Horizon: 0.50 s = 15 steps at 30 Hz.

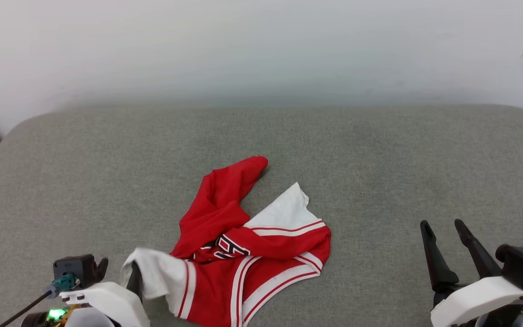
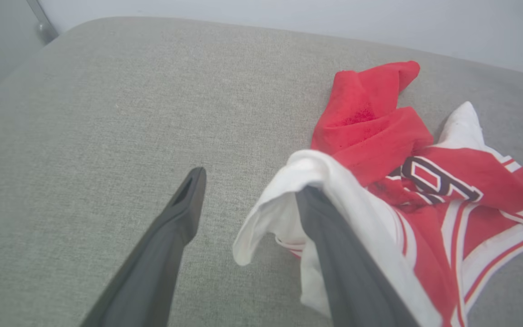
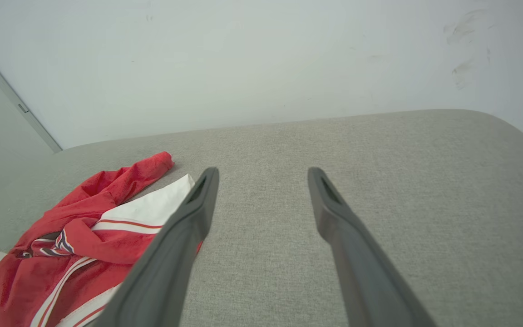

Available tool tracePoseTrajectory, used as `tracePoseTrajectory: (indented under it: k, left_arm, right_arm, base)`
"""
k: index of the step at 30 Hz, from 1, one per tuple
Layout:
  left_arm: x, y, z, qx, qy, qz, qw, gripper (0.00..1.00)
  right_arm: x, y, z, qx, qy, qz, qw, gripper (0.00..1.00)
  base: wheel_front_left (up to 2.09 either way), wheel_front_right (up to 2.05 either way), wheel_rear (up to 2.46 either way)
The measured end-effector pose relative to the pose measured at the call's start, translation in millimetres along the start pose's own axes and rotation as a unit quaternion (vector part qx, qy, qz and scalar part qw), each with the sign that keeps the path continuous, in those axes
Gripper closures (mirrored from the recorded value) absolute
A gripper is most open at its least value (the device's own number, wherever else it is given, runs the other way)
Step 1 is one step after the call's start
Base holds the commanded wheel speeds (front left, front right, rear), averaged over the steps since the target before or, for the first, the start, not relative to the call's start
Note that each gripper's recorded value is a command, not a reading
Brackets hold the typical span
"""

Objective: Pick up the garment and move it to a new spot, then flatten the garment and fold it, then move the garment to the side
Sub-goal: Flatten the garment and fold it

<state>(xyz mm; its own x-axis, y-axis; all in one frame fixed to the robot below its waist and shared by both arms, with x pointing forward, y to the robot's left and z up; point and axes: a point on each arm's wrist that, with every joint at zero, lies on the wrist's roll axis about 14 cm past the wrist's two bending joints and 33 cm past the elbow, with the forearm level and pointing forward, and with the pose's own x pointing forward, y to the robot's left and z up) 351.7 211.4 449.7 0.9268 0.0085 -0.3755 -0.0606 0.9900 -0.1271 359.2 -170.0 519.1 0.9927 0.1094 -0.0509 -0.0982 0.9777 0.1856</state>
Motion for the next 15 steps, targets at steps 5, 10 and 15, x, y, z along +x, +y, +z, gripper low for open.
tracePoseTrajectory:
  k: [5,10,15]
  left_arm:
    - [-4.5,-12.4,49.4,0.012,-0.116,-0.009,0.993,0.00]
    - [-13.7,-31.2,82.0,0.017,-0.201,-0.029,0.979,0.00]
    - [-18.2,-48.0,93.3,0.018,-0.226,-0.047,0.973,0.00]
  right_arm:
    - [-6.1,-3.1,0.0,0.004,0.004,-0.005,1.000,0.00]
    - [-5.7,-8.0,-12.6,0.020,0.037,-0.009,0.999,0.00]
    - [8.4,-7.6,-29.7,0.017,0.095,0.011,0.995,0.00]
  base:
    - [0.00,0.00,0.00]
    - [0.00,0.00,0.00]
    - [0.00,0.00,0.00]
